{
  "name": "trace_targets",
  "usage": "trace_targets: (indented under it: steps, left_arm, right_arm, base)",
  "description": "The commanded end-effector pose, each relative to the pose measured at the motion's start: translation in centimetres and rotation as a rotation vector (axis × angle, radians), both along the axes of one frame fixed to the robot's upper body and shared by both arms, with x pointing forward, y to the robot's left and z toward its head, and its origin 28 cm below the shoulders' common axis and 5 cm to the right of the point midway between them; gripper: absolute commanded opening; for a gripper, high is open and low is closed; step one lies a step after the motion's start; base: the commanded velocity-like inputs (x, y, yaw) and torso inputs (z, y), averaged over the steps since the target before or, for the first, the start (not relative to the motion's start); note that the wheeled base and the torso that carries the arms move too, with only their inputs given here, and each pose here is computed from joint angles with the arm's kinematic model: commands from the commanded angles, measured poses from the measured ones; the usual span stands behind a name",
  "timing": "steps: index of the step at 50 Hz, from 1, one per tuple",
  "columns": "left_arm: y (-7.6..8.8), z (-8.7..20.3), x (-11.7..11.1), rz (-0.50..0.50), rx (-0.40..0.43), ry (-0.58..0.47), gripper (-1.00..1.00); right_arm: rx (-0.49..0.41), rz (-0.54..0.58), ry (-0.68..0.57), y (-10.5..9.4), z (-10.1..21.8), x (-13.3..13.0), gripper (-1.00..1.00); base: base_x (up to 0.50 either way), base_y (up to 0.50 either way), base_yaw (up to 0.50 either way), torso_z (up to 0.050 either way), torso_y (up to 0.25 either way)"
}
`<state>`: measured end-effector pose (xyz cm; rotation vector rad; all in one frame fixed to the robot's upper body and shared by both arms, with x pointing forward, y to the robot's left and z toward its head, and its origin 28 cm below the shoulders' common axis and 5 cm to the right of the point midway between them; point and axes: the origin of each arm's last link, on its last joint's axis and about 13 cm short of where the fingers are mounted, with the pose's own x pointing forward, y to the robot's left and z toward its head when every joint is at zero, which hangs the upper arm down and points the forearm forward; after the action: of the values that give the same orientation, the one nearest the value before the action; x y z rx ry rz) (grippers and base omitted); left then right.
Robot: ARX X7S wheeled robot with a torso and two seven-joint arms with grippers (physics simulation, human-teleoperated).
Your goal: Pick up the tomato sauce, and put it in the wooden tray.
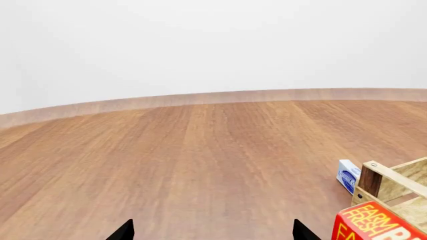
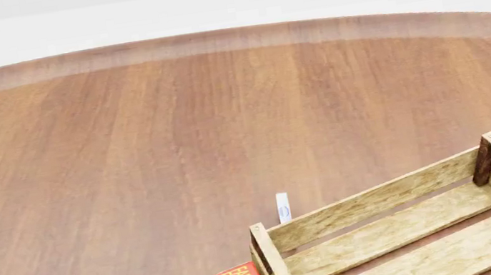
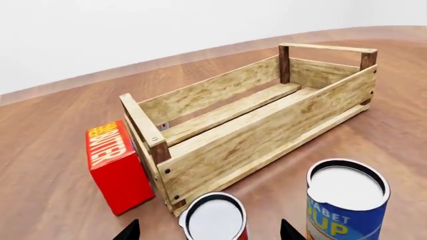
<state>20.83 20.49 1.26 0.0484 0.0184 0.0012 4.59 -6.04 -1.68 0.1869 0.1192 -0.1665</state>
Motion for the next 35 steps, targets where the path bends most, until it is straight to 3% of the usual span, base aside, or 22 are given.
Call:
trace_targets:
  steps: [1, 35]
  left_arm:
    - [0.0, 0.1, 0.1, 0.002, -0.019, -0.008, 1.00]
    - [0.0, 0.1, 0.1, 0.002, -0.019, -0.008, 1.00]
  right_arm:
    - [-0.025, 0.004, 0.000, 0.1, -0.4, 0.2, 1.00]
    - [-0.143, 0.007, 0.159, 0.1, -2.9, 1.5, 1.00]
  base:
    - [0.00, 0.00, 0.00, 0.000, 0.000]
    - [0.00, 0.00, 0.00, 0.000, 0.000]
